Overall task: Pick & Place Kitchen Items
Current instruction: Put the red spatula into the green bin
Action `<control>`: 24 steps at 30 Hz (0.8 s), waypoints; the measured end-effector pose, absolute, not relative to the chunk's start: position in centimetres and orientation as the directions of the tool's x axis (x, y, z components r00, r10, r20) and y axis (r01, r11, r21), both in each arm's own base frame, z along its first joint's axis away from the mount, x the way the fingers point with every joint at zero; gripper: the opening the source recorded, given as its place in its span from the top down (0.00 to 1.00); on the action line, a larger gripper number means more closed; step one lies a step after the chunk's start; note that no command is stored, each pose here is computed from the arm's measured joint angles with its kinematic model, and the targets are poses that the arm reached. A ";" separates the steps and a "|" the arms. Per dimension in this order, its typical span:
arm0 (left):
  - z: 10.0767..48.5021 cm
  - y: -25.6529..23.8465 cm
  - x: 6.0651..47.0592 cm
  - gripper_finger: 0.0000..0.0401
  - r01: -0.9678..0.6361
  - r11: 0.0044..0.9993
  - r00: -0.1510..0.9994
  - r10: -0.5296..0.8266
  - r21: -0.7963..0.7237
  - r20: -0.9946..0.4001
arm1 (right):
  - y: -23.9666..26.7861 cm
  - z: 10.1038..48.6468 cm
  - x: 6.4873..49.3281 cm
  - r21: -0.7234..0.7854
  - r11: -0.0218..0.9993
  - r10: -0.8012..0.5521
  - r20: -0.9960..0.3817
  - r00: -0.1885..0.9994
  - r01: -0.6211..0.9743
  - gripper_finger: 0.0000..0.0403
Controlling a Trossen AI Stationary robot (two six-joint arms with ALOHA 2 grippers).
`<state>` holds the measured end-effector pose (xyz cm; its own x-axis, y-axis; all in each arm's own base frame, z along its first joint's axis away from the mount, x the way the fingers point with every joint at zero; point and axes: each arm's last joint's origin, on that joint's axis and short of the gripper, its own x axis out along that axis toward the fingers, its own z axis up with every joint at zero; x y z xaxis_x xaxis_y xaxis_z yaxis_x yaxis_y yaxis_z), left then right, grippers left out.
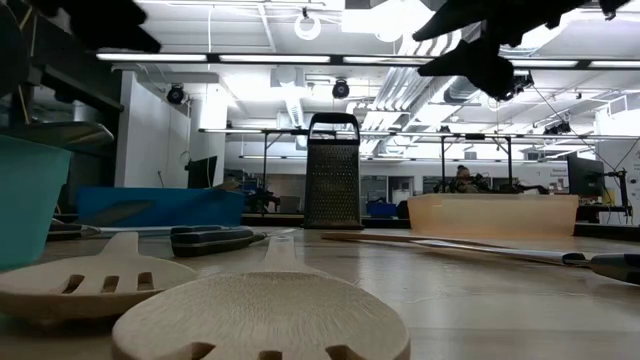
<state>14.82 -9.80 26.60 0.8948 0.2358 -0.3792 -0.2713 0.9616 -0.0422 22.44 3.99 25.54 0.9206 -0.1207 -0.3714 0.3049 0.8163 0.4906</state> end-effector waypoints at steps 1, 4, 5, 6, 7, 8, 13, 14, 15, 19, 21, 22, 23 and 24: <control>26.8 -9.6 15.2 0.30 -0.263 0.964 0.901 0.231 -0.037 -0.367 | 4.0 25.9 22.4 0.484 0.812 -0.120 -0.406 0.906 0.325 0.47; 27.6 -9.0 16.3 0.30 -0.218 0.976 0.922 0.200 -0.019 -0.330 | 3.9 26.9 22.1 0.459 0.798 -0.128 -0.504 0.854 0.391 0.47; 27.8 -8.8 16.6 0.30 -0.201 0.980 0.930 0.186 -0.014 -0.316 | 3.9 27.1 21.9 0.458 0.789 -0.127 -0.532 0.837 0.410 0.47; 28.1 -8.5 16.9 0.30 -0.185 0.983 0.937 0.174 -0.008 -0.304 | 3.9 27.4 21.8 0.456 0.778 -0.126 -0.560 0.819 0.431 0.47; 28.3 -8.2 17.2 0.30 -0.169 0.986 0.942 0.162 0.000 -0.294 | 3.9 27.5 21.6 0.457 0.767 -0.121 -0.585 0.802 0.450 0.47; 28.4 -7.9 17.5 0.30 -0.154 0.988 0.947 0.150 0.007 -0.284 | 3.9 27.6 21.4 0.462 0.755 -0.110 -0.610 0.785 0.465 0.47; 28.9 -6.2 18.6 0.30 -0.128 0.991 0.956 0.133 0.036 -0.260 | 4.3 27.1 20.6 0.483 0.700 -0.050 -0.702 0.711 0.526 0.47; 28.9 -5.9 18.7 0.30 -0.127 0.991 0.956 0.133 0.040 -0.262 | 4.5 27.0 20.5 0.486 0.693 -0.035 -0.714 0.699 0.532 0.47; 28.9 -5.6 18.8 0.30 -0.127 0.991 0.956 0.134 0.043 -0.261 | 4.6 26.9 20.3 0.491 0.685 -0.019 -0.727 0.686 0.539 0.47; 29.1 -4.7 19.2 0.30 -0.106 0.993 0.961 0.113 0.042 -0.251 | 5.4 26.4 19.9 0.500 0.650 0.045 -0.777 0.628 0.572 0.47; 29.0 -4.3 19.3 0.30 -0.110 0.993 0.959 0.118 0.048 -0.257 | 5.8 26.0 19.6 0.497 0.629 0.071 -0.802 0.593 0.598 0.47; 29.0 -4.2 19.3 0.30 -0.111 0.993 0.959 0.119 0.047 -0.258 | 6.0 25.9 19.6 0.495 0.619 0.084 -0.813 0.576 0.609 0.47; 29.0 -4.0 19.4 0.30 -0.118 0.992 0.958 0.126 0.047 -0.258 | 6.2 25.7 19.4 0.491 0.610 0.098 -0.825 0.556 0.622 0.47; 29.0 -3.8 19.4 0.30 -0.121 0.992 0.957 0.129 0.045 -0.259 | 6.5 25.5 19.3 0.484 0.600 0.111 -0.839 0.532 0.638 0.47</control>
